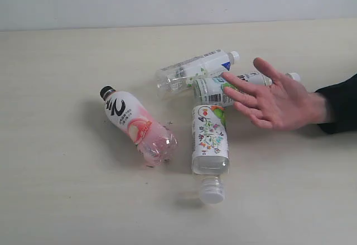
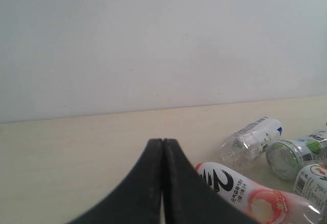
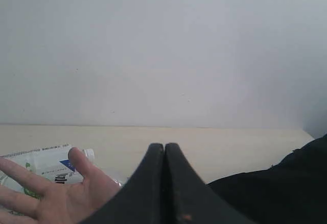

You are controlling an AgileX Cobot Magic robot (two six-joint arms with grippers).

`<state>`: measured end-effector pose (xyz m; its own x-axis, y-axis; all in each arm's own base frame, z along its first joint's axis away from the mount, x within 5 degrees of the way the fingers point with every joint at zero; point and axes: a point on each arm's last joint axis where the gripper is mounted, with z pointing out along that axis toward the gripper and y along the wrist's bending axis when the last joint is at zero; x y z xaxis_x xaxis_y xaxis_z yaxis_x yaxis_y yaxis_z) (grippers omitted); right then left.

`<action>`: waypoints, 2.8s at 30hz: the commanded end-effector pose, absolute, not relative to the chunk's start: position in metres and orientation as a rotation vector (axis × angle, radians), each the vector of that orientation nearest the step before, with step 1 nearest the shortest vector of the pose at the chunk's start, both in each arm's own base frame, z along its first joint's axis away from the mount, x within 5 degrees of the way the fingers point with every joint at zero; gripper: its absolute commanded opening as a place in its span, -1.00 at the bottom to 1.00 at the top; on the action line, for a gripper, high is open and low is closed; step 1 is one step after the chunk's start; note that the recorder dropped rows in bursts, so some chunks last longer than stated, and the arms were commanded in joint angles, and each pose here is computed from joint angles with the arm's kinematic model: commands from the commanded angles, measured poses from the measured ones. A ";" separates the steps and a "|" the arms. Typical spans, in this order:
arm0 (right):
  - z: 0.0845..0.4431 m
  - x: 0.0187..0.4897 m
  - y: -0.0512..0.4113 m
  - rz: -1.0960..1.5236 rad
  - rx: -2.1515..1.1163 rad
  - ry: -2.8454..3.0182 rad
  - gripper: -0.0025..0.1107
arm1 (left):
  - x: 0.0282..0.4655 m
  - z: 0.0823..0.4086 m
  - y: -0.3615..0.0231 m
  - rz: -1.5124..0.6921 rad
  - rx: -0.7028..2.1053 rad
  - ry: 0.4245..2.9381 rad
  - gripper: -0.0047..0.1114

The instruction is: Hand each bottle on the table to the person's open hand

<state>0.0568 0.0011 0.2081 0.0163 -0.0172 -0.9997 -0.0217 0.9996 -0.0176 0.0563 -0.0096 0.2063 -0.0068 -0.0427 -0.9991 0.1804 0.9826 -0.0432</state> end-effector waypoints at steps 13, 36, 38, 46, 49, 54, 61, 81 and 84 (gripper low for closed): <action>0.208 0.056 0.001 -0.001 -0.031 1.545 -0.96 | 0.057 0.205 -0.009 -0.178 0.101 1.572 -0.92; 0.221 0.055 0.002 0.010 -0.032 1.402 -0.96 | 0.057 0.205 -0.009 -0.178 0.101 1.572 -0.92; 0.227 0.054 0.001 0.068 0.020 1.334 -0.96 | 0.057 0.205 -0.009 -0.178 0.101 1.572 -0.92; 0.239 0.050 0.000 0.374 0.245 1.173 -0.96 | 0.057 0.205 -0.009 -0.178 0.101 1.572 -0.92; 0.246 0.047 -0.001 0.404 0.250 1.087 -0.96 | 0.057 0.205 -0.009 -0.178 0.101 1.572 -0.92; 0.263 0.052 0.000 0.449 0.318 1.259 -0.96 | 0.057 0.205 -0.009 -0.178 0.101 1.572 -0.92; 0.302 0.087 0.004 0.310 0.233 1.527 -0.96 | 0.057 0.205 -0.009 -0.178 0.101 1.572 -0.92; 0.346 0.286 0.102 0.231 -0.666 2.431 -0.96 | 0.057 0.205 -0.009 -0.178 0.101 1.572 -0.92; 0.323 0.313 0.126 0.242 -0.815 2.541 -0.89 | 0.057 0.205 -0.009 -0.178 0.101 1.572 -0.92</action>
